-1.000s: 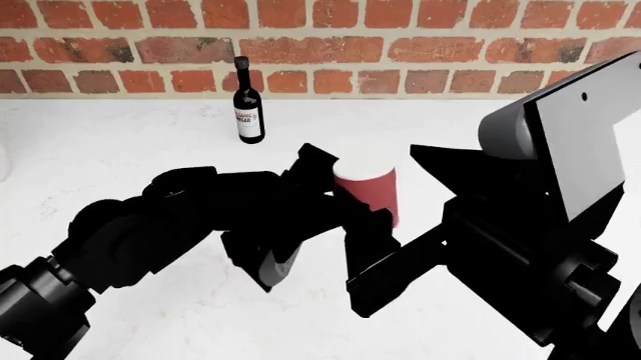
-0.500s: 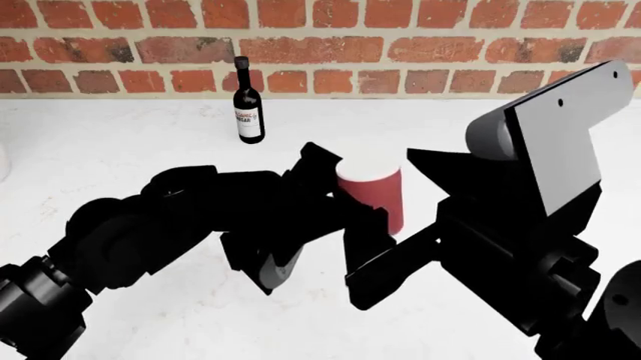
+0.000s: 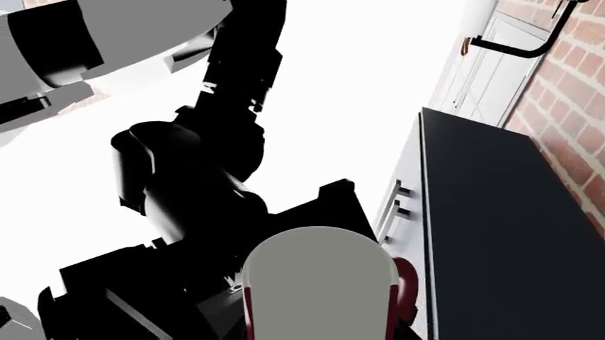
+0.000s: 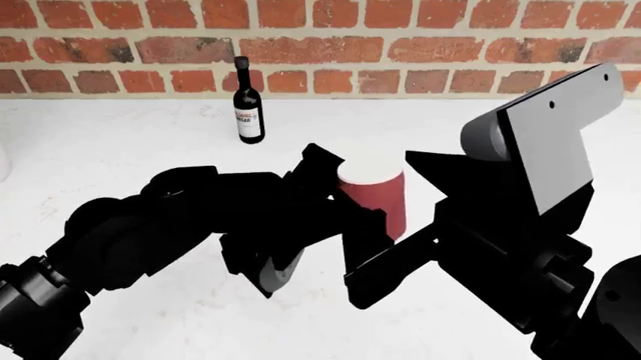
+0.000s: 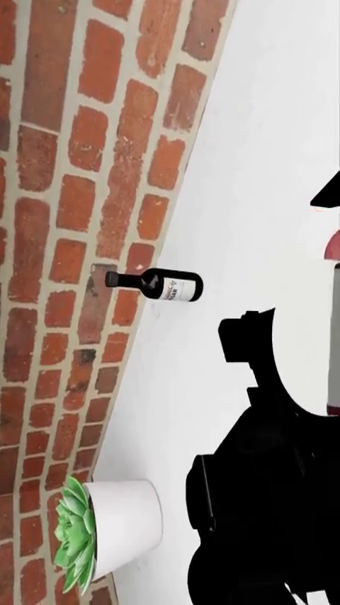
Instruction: A wet mug is on the counter and needs to be dried. Pick it up and place it upside down in the open cabinet.
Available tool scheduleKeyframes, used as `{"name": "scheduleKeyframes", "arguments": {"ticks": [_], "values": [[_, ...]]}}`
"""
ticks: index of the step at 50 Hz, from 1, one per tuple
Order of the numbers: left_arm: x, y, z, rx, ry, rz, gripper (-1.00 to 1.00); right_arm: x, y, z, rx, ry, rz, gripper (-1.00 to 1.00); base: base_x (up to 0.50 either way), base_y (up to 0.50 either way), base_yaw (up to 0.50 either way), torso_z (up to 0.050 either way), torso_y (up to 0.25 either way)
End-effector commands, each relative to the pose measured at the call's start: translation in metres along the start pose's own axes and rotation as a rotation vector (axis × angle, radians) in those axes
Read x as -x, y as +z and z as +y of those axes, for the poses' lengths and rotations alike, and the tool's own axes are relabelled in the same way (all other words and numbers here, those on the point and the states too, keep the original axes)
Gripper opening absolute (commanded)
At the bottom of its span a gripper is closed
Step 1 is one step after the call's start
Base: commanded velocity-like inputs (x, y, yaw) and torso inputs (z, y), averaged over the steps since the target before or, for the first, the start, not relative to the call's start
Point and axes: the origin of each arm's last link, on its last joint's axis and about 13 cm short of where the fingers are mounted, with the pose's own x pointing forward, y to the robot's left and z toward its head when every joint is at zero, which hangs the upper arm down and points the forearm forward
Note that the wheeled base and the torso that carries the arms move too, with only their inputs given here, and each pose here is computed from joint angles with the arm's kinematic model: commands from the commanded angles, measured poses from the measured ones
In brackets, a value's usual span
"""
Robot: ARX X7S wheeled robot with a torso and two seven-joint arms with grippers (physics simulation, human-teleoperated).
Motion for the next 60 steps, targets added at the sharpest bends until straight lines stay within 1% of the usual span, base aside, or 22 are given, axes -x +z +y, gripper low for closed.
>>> {"name": "scheduleKeyframes", "arguments": {"ticks": [1,13,14,27,32,33,40,46,53,57,60], "values": [[-0.002,-0.006,0.003,-0.002,0.012,0.017,-1.00,-0.001,-0.001,0.001,-0.003,0.008,0.011,1.00,0.00,0.00,0.00,0.000,0.000],[-0.002,-0.004,0.002,0.004,0.012,0.013,-1.00,0.001,0.000,0.000,0.006,-0.006,-0.001,1.00,0.00,0.00,0.00,0.000,0.000],[-0.002,-0.003,0.002,0.006,0.011,0.011,-1.00,0.001,0.000,0.000,0.008,-0.010,-0.006,-1.00,0.00,0.00,0.00,0.000,0.000],[-0.001,0.003,0.000,0.026,0.003,-0.003,-1.00,0.002,0.003,-0.001,0.031,-0.036,-0.027,-1.00,0.00,0.00,0.00,0.000,0.000],[0.001,0.007,-0.001,0.054,-0.010,0.005,-1.00,0.002,0.004,-0.001,0.040,-0.039,-0.029,-1.00,0.00,0.00,0.00,0.003,0.000],[0.002,0.008,-0.001,0.062,-0.016,0.006,1.00,0.002,0.005,-0.001,0.043,-0.041,-0.029,-1.00,0.00,0.00,0.00,0.000,0.000],[0.004,0.021,0.000,0.190,-0.034,0.019,1.00,0.002,0.008,-0.001,0.066,-0.050,-0.033,-1.00,0.00,0.00,0.00,0.000,0.000],[0.008,0.034,-0.001,0.281,-0.056,-0.007,1.00,0.003,0.010,-0.001,0.084,-0.064,-0.040,-1.00,0.00,0.00,0.00,0.000,0.000],[0.010,0.039,-0.001,0.313,-0.067,-0.006,1.00,0.006,0.015,-0.001,0.109,-0.082,-0.057,-1.00,0.00,0.00,0.00,0.000,0.000],[0.012,0.038,-0.001,0.336,-0.083,0.046,1.00,0.009,0.019,-0.001,0.130,-0.099,-0.072,-1.00,0.00,0.00,0.00,0.000,0.000],[0.015,0.037,-0.001,0.377,-0.099,0.105,1.00,0.012,0.023,-0.002,0.161,-0.126,-0.082,-1.00,0.00,0.00,0.00,0.000,0.000]]}}
